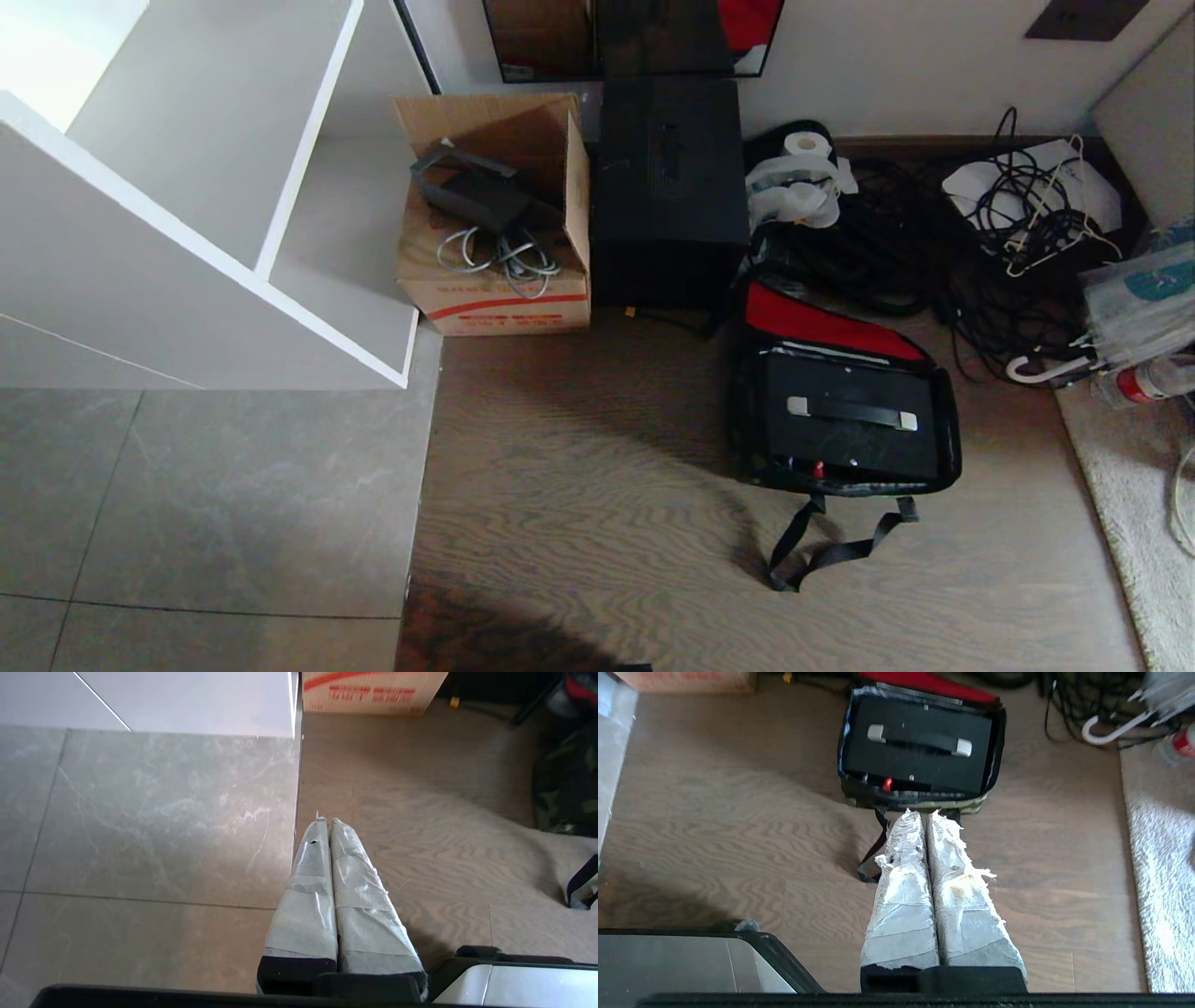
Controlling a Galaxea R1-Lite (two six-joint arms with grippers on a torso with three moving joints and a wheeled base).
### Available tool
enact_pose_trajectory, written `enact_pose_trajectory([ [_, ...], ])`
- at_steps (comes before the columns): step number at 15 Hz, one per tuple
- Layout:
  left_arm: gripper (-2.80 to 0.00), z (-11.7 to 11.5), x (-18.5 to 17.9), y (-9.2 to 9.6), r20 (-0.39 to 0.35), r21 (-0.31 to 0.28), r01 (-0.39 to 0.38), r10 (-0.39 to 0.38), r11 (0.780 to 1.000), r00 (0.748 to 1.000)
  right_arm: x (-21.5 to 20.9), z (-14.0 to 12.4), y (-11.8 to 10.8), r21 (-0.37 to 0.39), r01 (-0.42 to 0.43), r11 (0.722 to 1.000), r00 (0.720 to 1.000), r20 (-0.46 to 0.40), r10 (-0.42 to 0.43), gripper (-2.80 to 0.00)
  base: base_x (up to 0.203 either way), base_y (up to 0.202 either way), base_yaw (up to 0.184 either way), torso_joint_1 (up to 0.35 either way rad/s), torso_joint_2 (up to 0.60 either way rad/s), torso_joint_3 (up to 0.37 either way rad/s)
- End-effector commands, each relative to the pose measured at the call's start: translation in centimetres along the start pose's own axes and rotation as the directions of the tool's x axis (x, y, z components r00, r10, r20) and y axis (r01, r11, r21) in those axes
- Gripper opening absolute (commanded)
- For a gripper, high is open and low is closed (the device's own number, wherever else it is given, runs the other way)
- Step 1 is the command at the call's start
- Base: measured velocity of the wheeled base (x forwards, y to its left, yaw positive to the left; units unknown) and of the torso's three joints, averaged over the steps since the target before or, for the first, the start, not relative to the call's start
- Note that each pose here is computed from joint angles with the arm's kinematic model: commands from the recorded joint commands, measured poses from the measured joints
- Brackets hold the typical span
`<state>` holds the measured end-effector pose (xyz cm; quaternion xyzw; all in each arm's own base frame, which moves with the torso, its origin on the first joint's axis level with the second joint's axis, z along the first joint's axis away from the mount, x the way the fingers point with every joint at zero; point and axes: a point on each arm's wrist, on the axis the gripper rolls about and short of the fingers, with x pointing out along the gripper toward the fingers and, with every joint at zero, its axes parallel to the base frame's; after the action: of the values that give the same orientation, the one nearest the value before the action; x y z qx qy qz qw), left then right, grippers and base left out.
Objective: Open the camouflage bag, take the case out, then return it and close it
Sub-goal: Grip the handle
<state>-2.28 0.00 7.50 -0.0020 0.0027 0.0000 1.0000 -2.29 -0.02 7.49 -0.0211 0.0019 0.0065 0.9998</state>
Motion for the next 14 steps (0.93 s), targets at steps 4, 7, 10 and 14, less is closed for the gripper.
enact_pose_trajectory([
  [4,-2.80,0.01,0.01,0.00,-0.001,-0.001,0.000,0.000,1.000,1.000,0.04,-0.04,0.00,-0.001,-0.001,1.000,1.000,-0.005,0.001,-2.80,0.000,0.000,0.000,0.004,0.00,0.192],
  [7,-2.80,0.02,0.00,0.00,0.001,0.003,0.002,-0.002,1.000,1.000,0.04,-0.04,0.00,-0.001,-0.001,1.000,1.000,-0.005,0.001,-2.80,0.000,0.000,0.000,0.002,0.00,0.045],
  [10,-2.80,0.02,0.01,0.00,0.001,0.004,0.000,0.000,1.000,1.000,0.04,-0.04,0.00,-0.001,-0.001,1.000,1.000,-0.005,0.001,-2.80,0.000,0.000,0.000,0.000,0.00,0.000],
  [14,-2.80,0.02,0.01,0.00,0.001,0.004,0.001,-0.001,1.000,1.000,0.04,-0.04,0.00,-0.001,-0.001,1.000,1.000,-0.005,0.001,-2.80,0.000,0.000,0.000,0.000,0.00,0.000],
])
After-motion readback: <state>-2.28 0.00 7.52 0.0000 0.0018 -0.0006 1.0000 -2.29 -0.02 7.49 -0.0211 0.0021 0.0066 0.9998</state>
